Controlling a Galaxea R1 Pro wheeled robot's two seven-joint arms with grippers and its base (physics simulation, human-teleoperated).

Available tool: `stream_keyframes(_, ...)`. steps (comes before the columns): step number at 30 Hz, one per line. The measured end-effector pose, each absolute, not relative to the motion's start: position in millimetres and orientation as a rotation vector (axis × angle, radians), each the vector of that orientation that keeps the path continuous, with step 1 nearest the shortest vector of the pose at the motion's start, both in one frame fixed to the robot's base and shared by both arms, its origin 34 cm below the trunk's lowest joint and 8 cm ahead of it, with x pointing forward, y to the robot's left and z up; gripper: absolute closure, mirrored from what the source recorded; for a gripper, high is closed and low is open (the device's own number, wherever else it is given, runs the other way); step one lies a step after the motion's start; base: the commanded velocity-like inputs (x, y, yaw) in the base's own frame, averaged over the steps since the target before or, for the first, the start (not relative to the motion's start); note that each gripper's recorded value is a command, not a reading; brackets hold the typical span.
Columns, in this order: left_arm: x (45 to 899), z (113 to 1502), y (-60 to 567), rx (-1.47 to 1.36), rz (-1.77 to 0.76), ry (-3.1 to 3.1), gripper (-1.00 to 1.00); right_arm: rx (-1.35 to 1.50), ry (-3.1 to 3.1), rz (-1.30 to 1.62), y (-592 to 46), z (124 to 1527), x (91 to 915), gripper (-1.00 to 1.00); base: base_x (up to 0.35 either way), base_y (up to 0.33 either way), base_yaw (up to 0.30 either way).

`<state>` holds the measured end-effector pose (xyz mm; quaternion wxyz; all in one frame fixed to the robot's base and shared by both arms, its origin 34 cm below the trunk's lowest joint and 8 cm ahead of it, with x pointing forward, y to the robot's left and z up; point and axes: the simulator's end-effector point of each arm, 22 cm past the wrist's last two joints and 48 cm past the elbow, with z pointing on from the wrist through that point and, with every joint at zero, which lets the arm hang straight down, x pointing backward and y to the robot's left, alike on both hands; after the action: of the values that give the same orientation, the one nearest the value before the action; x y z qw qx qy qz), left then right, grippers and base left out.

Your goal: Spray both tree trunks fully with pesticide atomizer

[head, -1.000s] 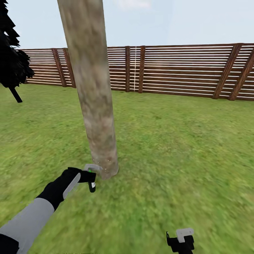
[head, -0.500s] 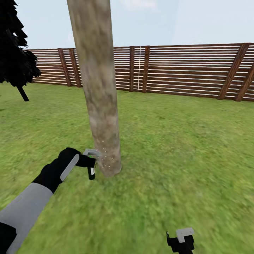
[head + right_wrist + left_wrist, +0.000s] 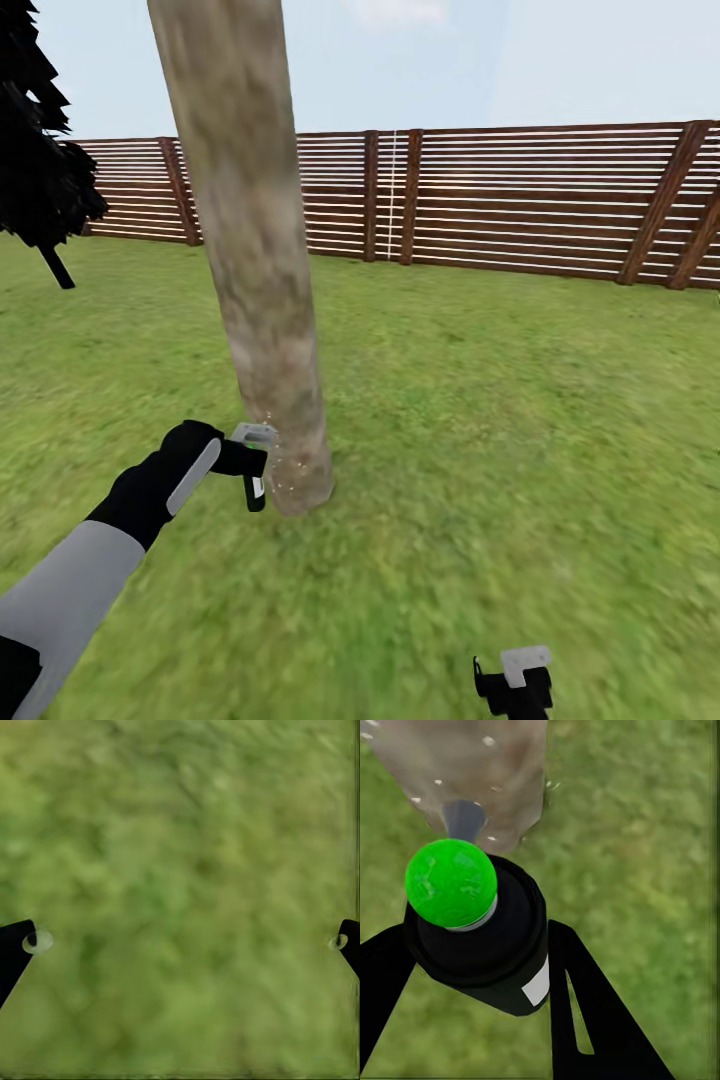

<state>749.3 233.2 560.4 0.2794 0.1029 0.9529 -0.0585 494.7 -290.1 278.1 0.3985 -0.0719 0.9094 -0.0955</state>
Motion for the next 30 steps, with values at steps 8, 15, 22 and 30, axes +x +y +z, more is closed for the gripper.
stream_keyframes(8, 751, 561, 235, 0.273, -0.143, 2.552, 1.0, -0.181, 2.302, -0.242, -290, 278, 495, -1.0, -0.048, -0.251, 0.253)
stream_keyframes(15, 751, 561, 235, 0.273, -0.14, 2.552, 1.0, -0.182, 2.302, -0.246, -293, 278, 495, -1.0, 0.156, -0.258, 0.071)
stream_keyframes(22, 751, 561, 238, 0.268, -0.134, 2.555, 1.0, -0.184, 2.302, -0.257, -299, 279, 495, -1.0, 0.031, -0.269, 0.0)
stream_keyframes(30, 752, 557, 255, 0.238, -0.047, 2.564, 1.0, -0.183, 2.302, -0.255, -298, 279, 495, -1.0, 0.022, -0.273, 0.202)
